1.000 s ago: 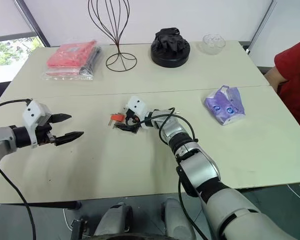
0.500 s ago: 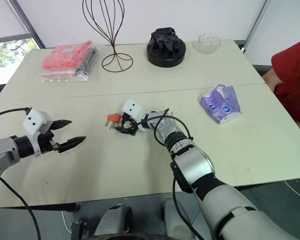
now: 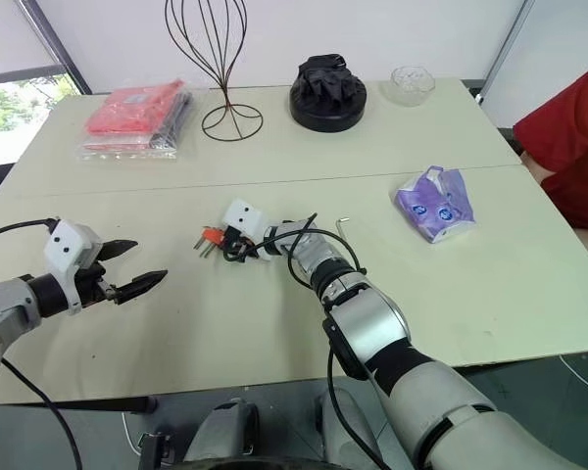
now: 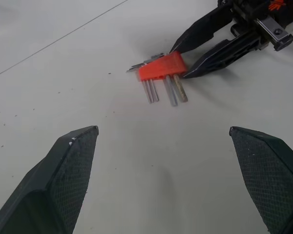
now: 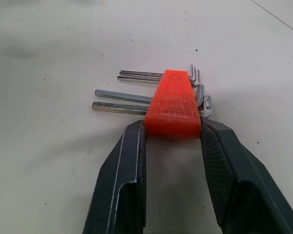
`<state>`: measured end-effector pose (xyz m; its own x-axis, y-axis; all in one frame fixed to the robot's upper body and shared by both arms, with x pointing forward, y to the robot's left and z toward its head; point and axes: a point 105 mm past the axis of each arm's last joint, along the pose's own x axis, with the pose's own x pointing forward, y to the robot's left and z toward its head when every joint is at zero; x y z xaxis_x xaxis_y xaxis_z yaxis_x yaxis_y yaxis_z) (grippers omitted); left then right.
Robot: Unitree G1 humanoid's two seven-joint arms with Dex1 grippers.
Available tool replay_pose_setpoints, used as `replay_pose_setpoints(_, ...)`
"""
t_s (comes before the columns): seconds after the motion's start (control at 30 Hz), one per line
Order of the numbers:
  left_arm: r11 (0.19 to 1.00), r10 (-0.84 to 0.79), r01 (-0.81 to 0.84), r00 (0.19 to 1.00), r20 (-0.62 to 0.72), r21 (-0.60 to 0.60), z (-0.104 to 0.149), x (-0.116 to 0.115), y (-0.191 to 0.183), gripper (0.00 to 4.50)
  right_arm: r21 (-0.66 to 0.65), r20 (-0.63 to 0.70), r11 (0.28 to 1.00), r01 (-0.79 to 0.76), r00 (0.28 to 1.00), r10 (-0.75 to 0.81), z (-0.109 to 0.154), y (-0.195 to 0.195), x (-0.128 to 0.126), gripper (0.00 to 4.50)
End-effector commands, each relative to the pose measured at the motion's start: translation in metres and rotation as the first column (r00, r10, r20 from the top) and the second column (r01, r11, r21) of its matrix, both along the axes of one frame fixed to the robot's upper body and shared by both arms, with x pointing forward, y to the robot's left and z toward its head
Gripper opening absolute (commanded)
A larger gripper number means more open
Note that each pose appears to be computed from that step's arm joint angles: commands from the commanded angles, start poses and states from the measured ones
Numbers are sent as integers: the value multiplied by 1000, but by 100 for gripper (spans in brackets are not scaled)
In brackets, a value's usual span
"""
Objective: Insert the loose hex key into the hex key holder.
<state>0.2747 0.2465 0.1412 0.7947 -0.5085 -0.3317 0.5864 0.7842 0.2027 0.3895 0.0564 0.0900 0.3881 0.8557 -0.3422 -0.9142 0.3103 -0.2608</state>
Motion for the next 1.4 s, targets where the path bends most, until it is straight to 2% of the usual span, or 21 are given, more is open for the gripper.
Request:
replay_pose_setpoints(0.03,1000,-24,24,998,51,-1,13,4,-4,450,-46,162,998,-35,986,42,28,-7,11,101)
replay_pose_setpoints(0.17,998,-45,47,997,60,-37,18,14,-4,450,-183,415,974,-133,888,199,76,-19,16,101)
replay_pose_setpoints(0.3,985,-103,115,990,100,-127,25,35,-11,450,-413,601,883,-221,662,447,130,-42,4,101)
replay_pose_setpoints(0.4,954,-117,151,983,140,-260,31,59,-24,450,-620,623,760,-196,467,628,146,-63,-10,101)
replay_pose_setpoints(0.47,922,-150,198,975,165,-332,37,72,-40,450,-707,603,683,-186,347,718,150,-72,-21,101)
replay_pose_setpoints(0.57,874,-220,286,954,204,-394,47,86,-68,450,-779,565,607,-159,242,789,153,-82,-30,101)
replay_pose_setpoints(0.67,810,-307,386,920,242,-441,57,95,-100,450,-778,565,612,-143,270,780,157,-97,-27,101)
replay_pose_setpoints(0.8,720,-437,495,868,237,-486,61,91,-129,450,-770,582,632,-88,308,752,163,-109,-18,101)
replay_pose_setpoints(1.0,691,-495,535,840,222,-486,61,94,-139,450,-742,617,667,-67,320,719,169,-112,-16,101)
replay_pose_setpoints(1.1,682,-483,531,843,236,-503,67,100,-139,450,-704,656,707,-66,321,683,176,-110,-16,101)
replay_pose_setpoints(1.4,643,-514,562,820,250,-521,80,110,-150,450,-601,746,794,-96,291,599,187,-101,-27,101)
